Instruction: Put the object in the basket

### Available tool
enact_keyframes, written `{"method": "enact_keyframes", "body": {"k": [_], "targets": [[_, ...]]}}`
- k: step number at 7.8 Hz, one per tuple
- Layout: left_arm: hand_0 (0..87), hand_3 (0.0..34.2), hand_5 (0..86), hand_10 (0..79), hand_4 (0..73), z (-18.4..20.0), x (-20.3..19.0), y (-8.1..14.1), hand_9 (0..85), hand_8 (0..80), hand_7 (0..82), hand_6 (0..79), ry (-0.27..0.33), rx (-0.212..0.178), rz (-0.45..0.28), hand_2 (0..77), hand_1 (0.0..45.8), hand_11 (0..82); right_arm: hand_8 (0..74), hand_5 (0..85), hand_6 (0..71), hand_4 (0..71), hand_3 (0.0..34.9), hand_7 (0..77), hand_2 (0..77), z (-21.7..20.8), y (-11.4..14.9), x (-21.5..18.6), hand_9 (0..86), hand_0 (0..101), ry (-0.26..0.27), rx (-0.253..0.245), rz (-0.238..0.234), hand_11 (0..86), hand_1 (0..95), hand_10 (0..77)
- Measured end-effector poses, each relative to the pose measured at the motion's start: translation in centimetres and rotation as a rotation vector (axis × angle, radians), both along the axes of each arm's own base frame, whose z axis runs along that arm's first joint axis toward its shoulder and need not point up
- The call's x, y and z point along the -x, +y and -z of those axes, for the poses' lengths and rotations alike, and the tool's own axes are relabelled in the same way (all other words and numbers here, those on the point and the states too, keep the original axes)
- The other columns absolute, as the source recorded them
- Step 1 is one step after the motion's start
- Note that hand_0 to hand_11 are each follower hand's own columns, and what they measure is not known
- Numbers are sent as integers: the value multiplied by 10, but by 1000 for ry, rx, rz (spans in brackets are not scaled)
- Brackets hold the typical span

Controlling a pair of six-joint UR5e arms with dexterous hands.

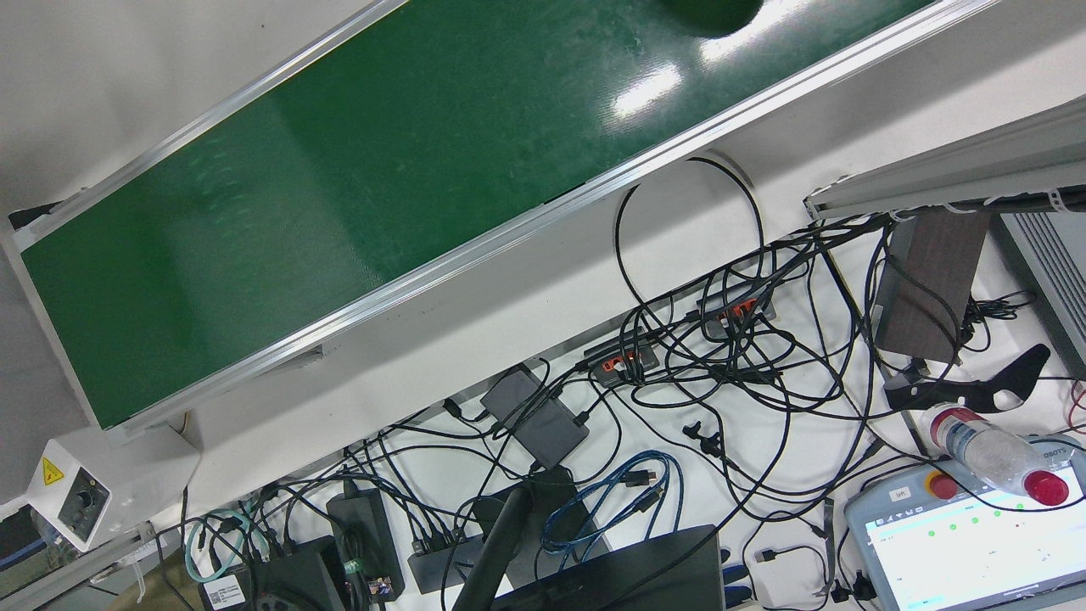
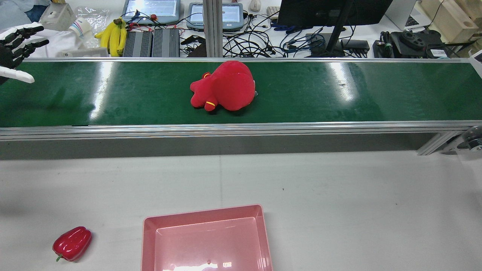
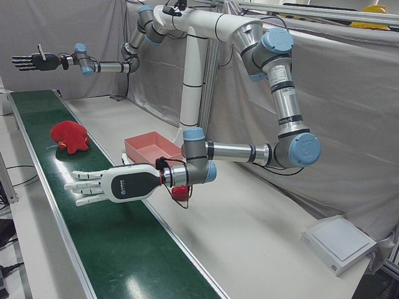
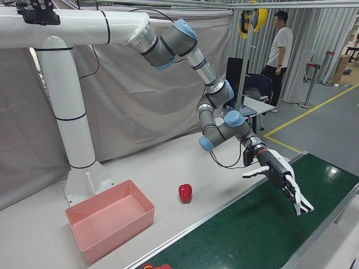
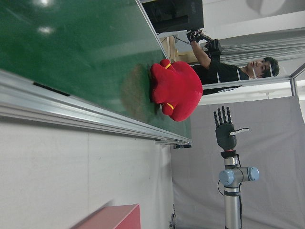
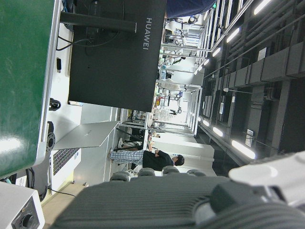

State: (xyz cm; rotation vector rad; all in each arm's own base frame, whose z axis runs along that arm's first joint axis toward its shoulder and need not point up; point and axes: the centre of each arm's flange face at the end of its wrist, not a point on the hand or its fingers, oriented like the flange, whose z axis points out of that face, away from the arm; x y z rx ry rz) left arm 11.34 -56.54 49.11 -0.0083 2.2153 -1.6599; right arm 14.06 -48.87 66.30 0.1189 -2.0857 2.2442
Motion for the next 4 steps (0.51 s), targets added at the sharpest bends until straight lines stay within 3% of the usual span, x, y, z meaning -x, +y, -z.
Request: {"method": "enact_keyframes", "body": {"k": [4], "targets": [[614,1,196,0,76,0,-1,0,147,87,27,22,-4,-2,-1,5,158,5,0,0,0,0,0,5,5,0,0,0,0,1,0,0,0,0,0,0]]}}
